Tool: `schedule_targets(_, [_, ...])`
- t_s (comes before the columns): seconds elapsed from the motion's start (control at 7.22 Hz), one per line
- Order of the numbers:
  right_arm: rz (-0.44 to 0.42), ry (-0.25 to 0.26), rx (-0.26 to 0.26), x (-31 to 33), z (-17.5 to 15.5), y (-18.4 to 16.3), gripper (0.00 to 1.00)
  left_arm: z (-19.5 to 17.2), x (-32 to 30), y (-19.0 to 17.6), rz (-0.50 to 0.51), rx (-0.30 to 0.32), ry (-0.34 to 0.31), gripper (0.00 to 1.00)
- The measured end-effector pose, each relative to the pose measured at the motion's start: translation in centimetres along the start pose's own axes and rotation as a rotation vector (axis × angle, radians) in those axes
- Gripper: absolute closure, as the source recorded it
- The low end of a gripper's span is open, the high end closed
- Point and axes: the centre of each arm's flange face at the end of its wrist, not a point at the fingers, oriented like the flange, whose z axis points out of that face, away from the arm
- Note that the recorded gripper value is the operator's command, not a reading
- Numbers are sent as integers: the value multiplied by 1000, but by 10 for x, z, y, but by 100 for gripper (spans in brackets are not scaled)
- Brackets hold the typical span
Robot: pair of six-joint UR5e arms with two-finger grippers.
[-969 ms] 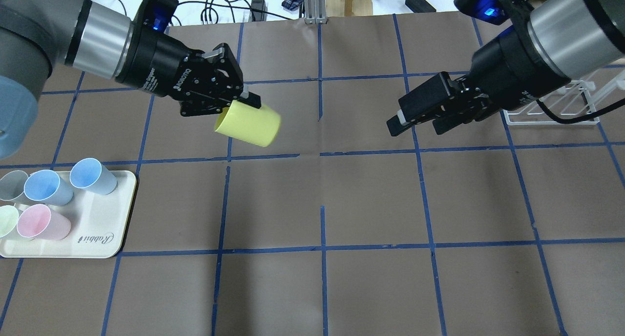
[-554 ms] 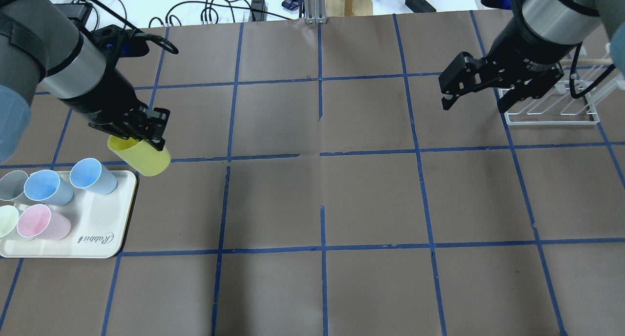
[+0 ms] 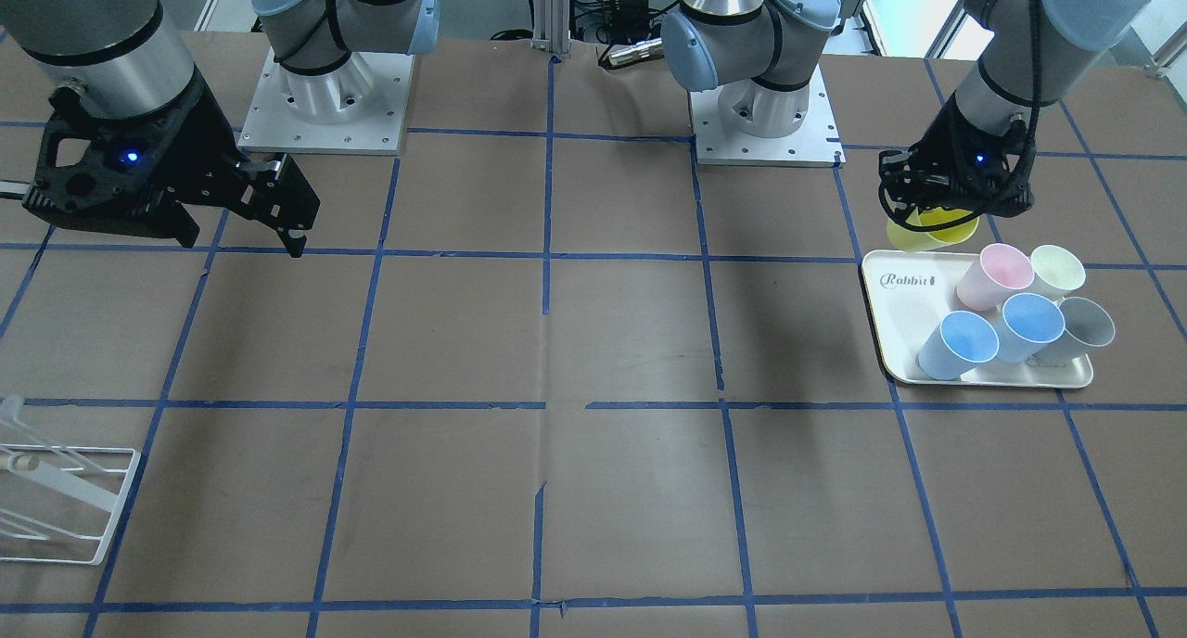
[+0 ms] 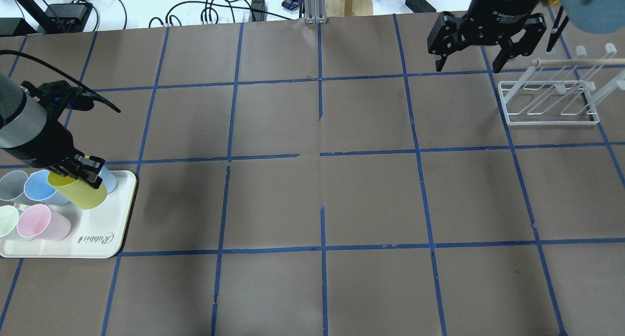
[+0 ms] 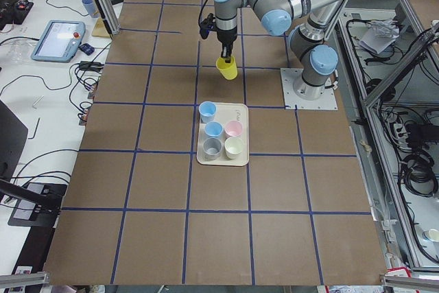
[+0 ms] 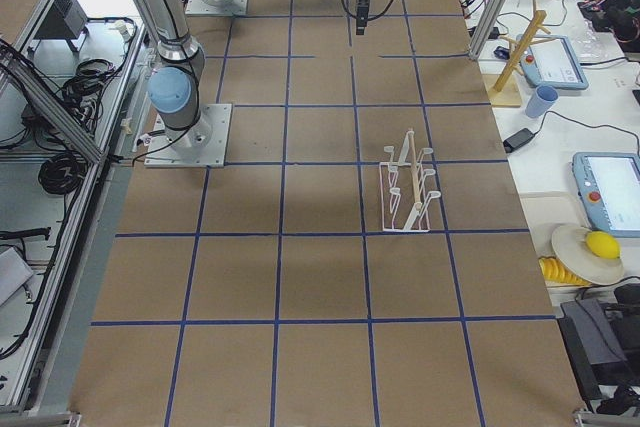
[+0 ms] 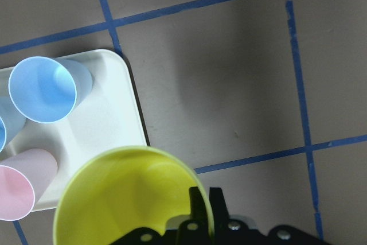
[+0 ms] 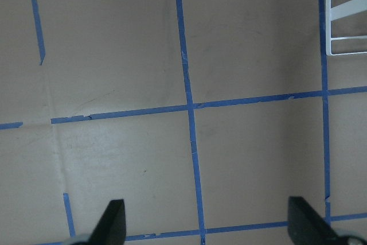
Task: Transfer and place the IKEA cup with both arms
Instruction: 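Lower the yellow cup onto the white tray with the left gripper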
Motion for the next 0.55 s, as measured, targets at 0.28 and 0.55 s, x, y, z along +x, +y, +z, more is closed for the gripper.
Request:
schedule_targets(0.28, [-38, -4, -6, -3, 7, 13, 0, 33, -42, 23, -5, 3, 38, 100])
schedule_targets(0.55, [-55, -4, 21, -3, 8, 20, 0, 71, -70, 44, -9, 39, 51, 100])
